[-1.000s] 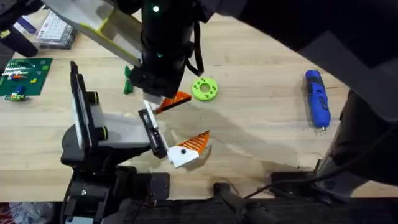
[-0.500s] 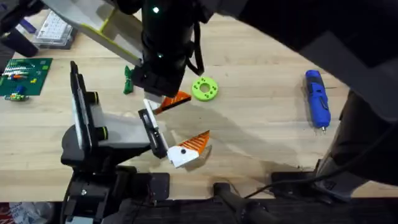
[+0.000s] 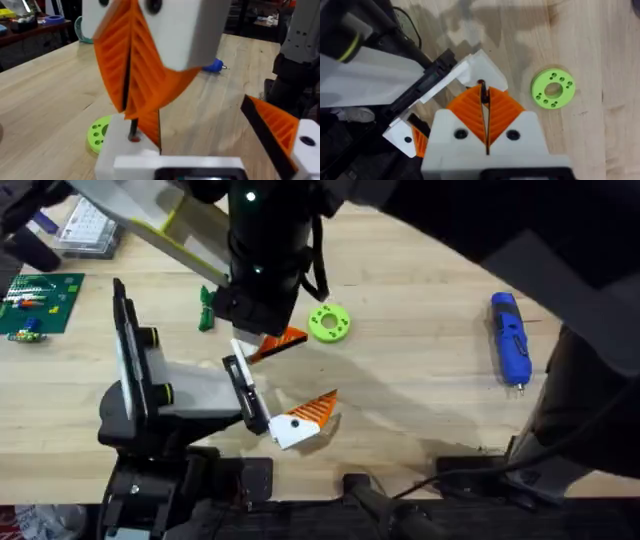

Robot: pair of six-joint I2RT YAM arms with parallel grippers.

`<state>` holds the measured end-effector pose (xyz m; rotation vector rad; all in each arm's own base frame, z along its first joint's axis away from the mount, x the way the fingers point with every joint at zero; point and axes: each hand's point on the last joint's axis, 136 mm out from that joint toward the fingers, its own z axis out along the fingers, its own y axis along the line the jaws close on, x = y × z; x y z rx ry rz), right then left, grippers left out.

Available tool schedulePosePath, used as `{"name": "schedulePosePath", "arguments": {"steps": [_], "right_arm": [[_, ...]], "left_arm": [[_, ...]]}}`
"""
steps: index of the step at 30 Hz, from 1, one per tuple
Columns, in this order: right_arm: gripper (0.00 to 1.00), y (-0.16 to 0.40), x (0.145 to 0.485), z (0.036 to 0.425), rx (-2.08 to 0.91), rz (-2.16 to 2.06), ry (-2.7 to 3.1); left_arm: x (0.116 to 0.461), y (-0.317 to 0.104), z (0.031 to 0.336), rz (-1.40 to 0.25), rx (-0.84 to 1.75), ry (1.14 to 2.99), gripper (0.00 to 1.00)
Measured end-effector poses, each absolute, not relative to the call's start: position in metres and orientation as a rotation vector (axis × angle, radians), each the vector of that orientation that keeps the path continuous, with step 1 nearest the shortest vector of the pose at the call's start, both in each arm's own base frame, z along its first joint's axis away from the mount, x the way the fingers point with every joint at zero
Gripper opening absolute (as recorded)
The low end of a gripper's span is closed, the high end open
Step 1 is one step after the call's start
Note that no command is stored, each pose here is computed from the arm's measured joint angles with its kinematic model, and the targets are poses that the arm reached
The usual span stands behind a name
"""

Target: Pick up the gripper from the table and insert it into the empty holder that is missing its gripper. Then pick up a screw, insert it into the mounting hole, and use the screwdriver to tighten it. Finally, clean up the table by picking up the vegetable and placing it into the bucket.

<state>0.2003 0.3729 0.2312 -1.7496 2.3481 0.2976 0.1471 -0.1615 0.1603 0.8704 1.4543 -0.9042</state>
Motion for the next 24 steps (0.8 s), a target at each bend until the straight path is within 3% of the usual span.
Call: {"name": "schedulePosePath", "arguments": {"steps": [24], "right_arm": [[0.009, 0.3772, 0.1913, 0.2309, -1.78, 0.294, 2.329]], "left_arm": [[0.147, -0.1616, 0.1602, -0.905, 0.871, 1.454, 0.987]]}}
